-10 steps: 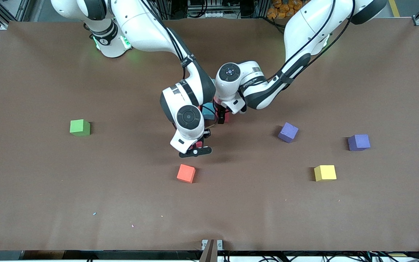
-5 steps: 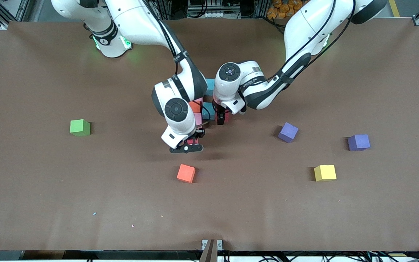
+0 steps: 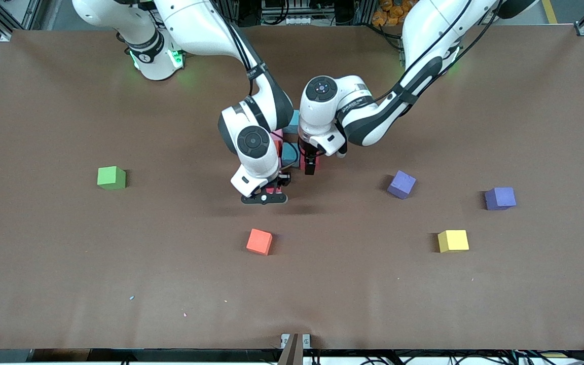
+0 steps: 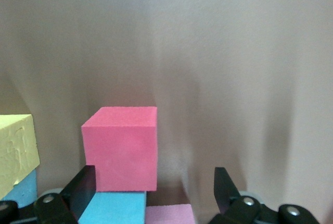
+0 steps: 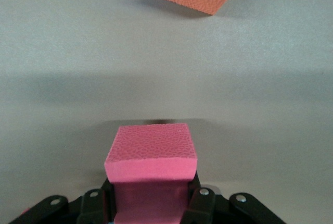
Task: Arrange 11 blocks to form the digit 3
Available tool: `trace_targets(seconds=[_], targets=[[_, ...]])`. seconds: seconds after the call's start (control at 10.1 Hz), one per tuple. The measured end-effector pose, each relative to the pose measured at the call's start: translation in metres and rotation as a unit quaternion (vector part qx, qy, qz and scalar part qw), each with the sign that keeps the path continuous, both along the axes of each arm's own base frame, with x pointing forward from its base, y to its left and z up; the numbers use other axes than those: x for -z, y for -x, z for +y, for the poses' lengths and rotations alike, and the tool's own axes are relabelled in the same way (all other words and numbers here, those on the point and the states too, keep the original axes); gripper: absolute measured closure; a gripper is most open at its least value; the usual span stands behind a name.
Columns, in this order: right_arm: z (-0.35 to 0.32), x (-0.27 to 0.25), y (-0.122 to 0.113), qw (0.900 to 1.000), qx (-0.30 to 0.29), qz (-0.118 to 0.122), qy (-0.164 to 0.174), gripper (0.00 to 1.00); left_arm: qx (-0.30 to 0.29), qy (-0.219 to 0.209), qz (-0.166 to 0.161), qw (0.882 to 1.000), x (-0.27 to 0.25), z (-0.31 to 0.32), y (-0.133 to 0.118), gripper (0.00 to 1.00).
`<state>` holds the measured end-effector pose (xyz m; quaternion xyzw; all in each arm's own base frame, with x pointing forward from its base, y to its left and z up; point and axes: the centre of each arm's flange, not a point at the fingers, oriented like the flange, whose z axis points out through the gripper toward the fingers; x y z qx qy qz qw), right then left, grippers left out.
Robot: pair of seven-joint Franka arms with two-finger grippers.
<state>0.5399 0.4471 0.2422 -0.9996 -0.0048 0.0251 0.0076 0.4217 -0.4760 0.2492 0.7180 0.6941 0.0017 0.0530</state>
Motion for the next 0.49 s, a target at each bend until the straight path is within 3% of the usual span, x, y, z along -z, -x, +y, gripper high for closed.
trace_targets(seconds=[0.49], targets=[[-0.002, 0.003, 0.001, 1.000, 0.021, 0.003, 0.004, 0.47, 0.011, -0.015, -0.002, 1.000, -0.020, 0.033, -0.030, 0.00]])
